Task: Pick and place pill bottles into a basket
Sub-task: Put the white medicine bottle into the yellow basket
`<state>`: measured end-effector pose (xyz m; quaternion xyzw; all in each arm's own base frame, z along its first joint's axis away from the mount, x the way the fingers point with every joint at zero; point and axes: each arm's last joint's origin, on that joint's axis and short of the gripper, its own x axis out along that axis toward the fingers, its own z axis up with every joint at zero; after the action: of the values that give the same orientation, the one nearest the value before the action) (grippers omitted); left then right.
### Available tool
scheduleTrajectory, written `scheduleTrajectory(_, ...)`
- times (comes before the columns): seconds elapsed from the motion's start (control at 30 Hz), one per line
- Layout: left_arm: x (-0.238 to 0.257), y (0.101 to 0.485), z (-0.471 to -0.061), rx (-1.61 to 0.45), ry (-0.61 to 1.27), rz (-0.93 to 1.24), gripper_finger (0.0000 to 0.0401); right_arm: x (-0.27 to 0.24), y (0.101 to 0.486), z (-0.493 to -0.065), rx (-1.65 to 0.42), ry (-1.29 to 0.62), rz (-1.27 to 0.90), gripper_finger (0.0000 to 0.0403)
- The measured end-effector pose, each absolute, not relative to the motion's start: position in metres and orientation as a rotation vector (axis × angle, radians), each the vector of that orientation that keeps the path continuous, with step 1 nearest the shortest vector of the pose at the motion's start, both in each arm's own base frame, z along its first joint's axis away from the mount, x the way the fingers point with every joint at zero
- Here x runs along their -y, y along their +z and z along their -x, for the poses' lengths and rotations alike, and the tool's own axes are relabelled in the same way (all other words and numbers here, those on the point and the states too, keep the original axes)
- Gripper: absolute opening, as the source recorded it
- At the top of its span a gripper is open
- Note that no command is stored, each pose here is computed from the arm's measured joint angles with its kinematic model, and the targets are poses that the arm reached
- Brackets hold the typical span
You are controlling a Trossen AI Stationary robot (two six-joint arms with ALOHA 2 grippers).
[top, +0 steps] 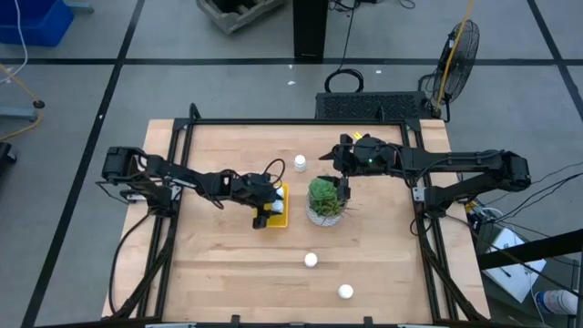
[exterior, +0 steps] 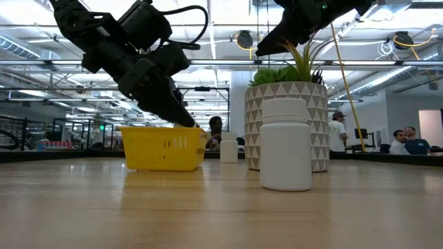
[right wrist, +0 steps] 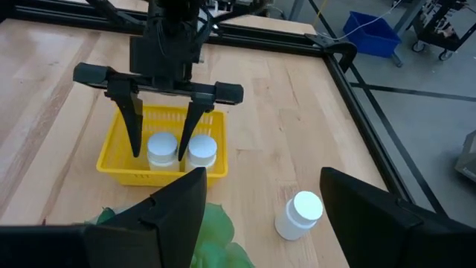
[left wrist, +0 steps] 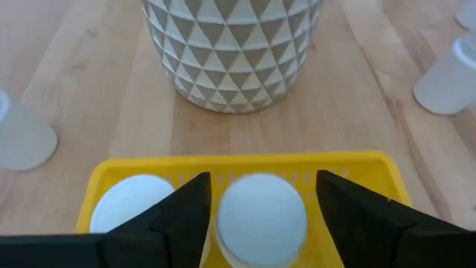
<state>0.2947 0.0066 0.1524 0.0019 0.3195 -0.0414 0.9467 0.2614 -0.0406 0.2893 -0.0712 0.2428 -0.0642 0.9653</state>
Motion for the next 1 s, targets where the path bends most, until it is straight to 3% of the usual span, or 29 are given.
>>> scheduleTrajectory(0.4, -0.008, 0.175, -0.292, -0.547, -0.082, -0.031, 0.0266, 0.040, 0.287, -0.260, -0.514, -0.129, 0.133, 0.0254)
scheduleTrajectory(0.8, -0.017, 0.241, -0.239, -0.477, 0.000, -0.081, 0.0268, 0.053, 0.283, -0.259, -0.479, -0.174, 0.152, 0.0254)
scheduleTrajectory(1.0, -0.022, 0.245, -0.214, -0.437, 0.036, -0.066, 0.0260, 0.090, 0.276, -0.248, -0.475, -0.206, 0.111, 0.0254)
